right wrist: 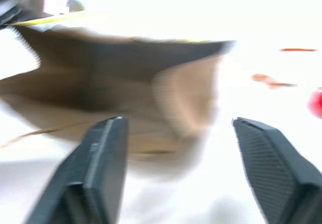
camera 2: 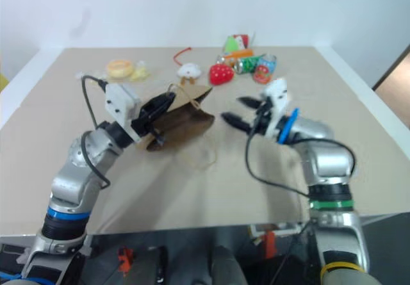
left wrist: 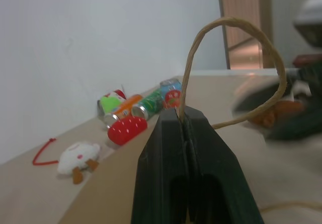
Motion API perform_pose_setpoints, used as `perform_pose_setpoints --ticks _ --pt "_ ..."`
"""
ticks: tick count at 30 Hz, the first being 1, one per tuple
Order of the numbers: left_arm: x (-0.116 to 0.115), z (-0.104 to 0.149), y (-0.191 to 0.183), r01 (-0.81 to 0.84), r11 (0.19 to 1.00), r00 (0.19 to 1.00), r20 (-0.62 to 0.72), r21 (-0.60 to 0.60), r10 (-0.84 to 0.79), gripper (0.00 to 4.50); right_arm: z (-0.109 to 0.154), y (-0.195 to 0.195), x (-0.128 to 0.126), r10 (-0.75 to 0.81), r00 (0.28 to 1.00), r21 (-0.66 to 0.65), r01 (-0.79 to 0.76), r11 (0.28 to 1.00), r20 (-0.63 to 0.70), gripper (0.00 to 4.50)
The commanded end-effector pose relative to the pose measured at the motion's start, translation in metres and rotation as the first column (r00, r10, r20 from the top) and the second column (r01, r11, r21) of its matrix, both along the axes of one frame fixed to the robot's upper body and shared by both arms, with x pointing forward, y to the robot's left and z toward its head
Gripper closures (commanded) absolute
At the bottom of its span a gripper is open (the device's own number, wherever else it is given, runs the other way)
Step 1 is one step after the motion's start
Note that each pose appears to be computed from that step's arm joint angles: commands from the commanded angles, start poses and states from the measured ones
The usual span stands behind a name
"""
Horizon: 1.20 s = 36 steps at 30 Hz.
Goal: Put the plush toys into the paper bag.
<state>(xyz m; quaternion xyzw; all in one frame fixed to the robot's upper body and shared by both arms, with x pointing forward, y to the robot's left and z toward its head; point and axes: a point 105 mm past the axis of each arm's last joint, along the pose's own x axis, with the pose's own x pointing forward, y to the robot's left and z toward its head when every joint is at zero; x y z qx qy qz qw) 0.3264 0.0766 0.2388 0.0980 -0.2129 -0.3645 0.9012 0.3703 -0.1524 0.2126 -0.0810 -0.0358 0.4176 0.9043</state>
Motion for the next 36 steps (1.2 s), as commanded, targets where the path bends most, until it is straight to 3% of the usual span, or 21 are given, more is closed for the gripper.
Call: perform_pose_setpoints --ticks 1,4,14,17,18,19,22,23,25,27,31,34,36 --pt "-0.013 0.014 -0.006 0.041 0.999 0.996 0.073 0.006 -0.042 4.5 0.01 -0.071 0.027 -0.342 0.935 -0.107 0.351 0.93 0.096 0.03" --pt "-0.013 0.015 -0.007 0.04 0.999 0.997 0.071 -0.006 -0.04 4.5 -0.005 -0.097 0.033 -0.45 0.888 -0.189 0.459 0.868 0.093 0.03" --pt "-0.016 0.021 -0.008 0.032 0.999 0.997 0.074 -0.035 -0.029 4.5 -0.059 -0.138 0.038 -0.612 0.789 -0.412 0.572 0.709 0.043 0.03" --pt "-0.017 0.021 -0.008 0.031 0.999 0.997 0.075 -0.034 -0.028 4.5 -0.064 -0.144 0.039 -0.636 0.77 -0.439 0.586 0.68 0.043 0.88" --pt "-0.017 0.021 -0.008 0.031 0.999 0.997 0.075 -0.033 -0.028 4.5 -0.064 -0.144 0.039 -0.641 0.766 -0.44 0.59 0.677 0.043 1.52" --pt "-0.017 0.021 -0.008 0.03 0.999 0.997 0.075 -0.033 -0.028 4.5 -0.064 -0.143 0.04 -0.642 0.766 -0.437 0.591 0.677 0.042 1.84" --pt "-0.017 0.021 -0.009 0.031 0.999 0.997 0.075 -0.03 -0.029 4.5 -0.063 -0.141 0.041 -0.638 0.769 -0.433 0.589 0.682 0.041 3.38" --pt "-0.017 0.021 -0.009 0.032 0.999 0.997 0.074 -0.03 -0.029 4.5 -0.063 -0.141 0.041 -0.636 0.77 -0.44 0.587 0.679 0.046 3.38" --pt "-0.016 0.021 -0.009 0.03 0.999 0.997 0.072 -0.032 -0.028 4.5 -0.061 -0.14 0.041 -0.622 0.779 -0.465 0.58 0.669 0.077 3.9" --pt "-0.014 0.023 -0.006 0.018 0.999 0.998 0.069 -0.047 -0.015 4.5 -0.049 -0.133 0.041 -0.576 0.81 -0.45 0.557 0.698 0.109 4.02" --pt "-0.012 0.025 -0.002 -0.001 0.999 0.997 0.074 -0.05 0.005 4.5 -0.006 -0.079 0.029 -0.303 0.948 -0.325 0.318 0.891 0.099 4.02" --pt "-0.01 0.023 -0.002 -0.01 0.999 0.997 0.074 -0.045 0.014 4.5 0.012 -0.056 0.016 -0.169 0.983 -0.351 0.186 0.918 0.078 4.02" --pt "-0.008 0.023 -0.001 -0.034 0.999 0.996 0.081 -0.042 0.037 4.5 0.024 -0.022 -0.004 0.031 0.999 -0.36 -0.014 0.933 0.04 4.02"
